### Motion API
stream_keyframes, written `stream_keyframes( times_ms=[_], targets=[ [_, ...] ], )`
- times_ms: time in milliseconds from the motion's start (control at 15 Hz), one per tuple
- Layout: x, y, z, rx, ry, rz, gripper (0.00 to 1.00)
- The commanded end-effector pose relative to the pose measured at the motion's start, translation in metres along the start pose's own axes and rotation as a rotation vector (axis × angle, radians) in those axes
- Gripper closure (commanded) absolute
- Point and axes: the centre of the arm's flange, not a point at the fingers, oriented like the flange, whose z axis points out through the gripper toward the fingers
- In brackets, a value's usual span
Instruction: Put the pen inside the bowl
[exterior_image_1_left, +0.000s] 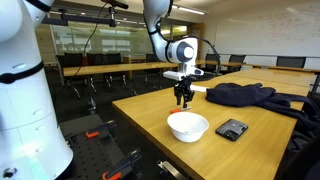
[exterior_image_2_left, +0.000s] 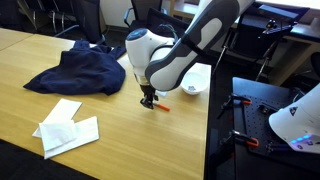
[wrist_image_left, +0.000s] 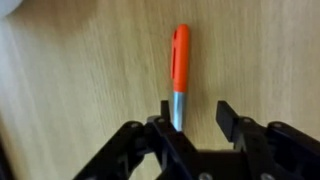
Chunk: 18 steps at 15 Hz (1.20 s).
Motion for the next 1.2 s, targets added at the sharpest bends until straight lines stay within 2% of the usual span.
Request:
stream_keyframes(
  times_ms=[0, 67, 267, 400, 467, 600, 867, 1133],
  targets=[
    [0.008, 0.005, 0.005, 0.012, -0.025, 0.014, 0.58],
    [0.008, 0.007, 0.007, 0.012, -0.024, 0.014, 0.73],
    [0.006, 0.009, 0.007, 0.006, -0.02, 0.014, 0.98],
    [0.005, 0.01, 0.006, 0.008, -0.022, 0.014, 1.0],
    [0.004, 0.01, 0.005, 0.012, -0.021, 0.014, 0.97],
    [0.001, 0.014, -0.002, 0.002, -0.011, 0.023, 0.97],
    [-0.01, 0.046, -0.024, -0.04, -0.108, -0.004, 0.97],
    [-0.032, 0.091, -0.041, -0.061, -0.143, -0.17, 0.97]
  ],
)
